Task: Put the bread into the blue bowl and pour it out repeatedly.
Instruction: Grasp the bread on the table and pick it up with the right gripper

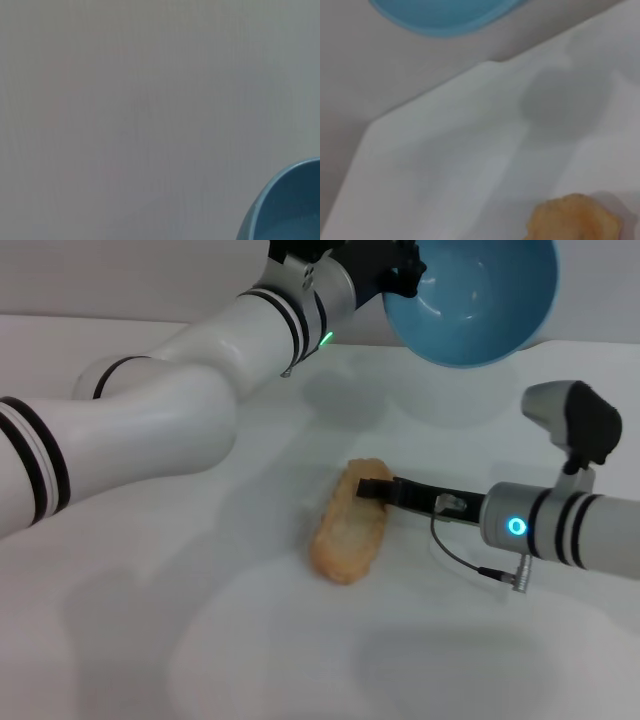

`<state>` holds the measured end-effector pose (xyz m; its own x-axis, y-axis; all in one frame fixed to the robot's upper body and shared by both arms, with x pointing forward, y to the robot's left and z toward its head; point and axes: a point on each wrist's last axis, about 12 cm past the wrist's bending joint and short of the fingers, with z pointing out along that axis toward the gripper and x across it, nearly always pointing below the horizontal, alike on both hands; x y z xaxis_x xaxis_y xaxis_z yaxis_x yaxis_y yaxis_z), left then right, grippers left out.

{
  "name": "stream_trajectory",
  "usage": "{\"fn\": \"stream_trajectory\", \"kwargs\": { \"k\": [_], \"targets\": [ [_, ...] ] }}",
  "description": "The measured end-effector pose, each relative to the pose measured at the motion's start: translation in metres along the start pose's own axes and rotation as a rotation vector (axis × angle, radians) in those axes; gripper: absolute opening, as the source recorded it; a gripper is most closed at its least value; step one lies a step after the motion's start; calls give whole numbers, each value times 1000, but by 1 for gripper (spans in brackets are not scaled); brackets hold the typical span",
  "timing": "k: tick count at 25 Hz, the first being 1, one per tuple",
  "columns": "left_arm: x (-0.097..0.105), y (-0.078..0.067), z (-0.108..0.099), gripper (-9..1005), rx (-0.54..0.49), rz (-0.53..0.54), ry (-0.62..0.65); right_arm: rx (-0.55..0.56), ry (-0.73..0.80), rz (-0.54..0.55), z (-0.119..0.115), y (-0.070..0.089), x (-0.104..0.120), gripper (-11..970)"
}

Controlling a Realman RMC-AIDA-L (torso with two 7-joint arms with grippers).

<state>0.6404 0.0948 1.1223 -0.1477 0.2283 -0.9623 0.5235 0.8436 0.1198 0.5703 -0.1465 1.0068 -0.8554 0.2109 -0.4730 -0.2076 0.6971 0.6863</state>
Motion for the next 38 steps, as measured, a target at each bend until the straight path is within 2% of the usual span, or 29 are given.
{"fn": "stream_trajectory", "kwargs": {
  "k": [6, 11, 13, 20, 38],
  "targets": [
    [2, -1, 0, -1, 4, 6, 5, 1, 19, 34, 4, 6, -1, 408],
    [2, 0, 0, -1, 3, 7, 6, -13, 27, 88, -1, 2, -2, 637],
    [2, 0, 0, -1, 3, 7, 6, -64, 17, 120, -9, -3, -1, 635],
    [2, -2, 0, -1, 6, 7, 5, -139, -34, 147, -29, -17, -1, 627],
    [2, -2, 0, -2, 7, 7, 9, -108, 33, 232, -36, -26, 6, 599]
  ]
}}
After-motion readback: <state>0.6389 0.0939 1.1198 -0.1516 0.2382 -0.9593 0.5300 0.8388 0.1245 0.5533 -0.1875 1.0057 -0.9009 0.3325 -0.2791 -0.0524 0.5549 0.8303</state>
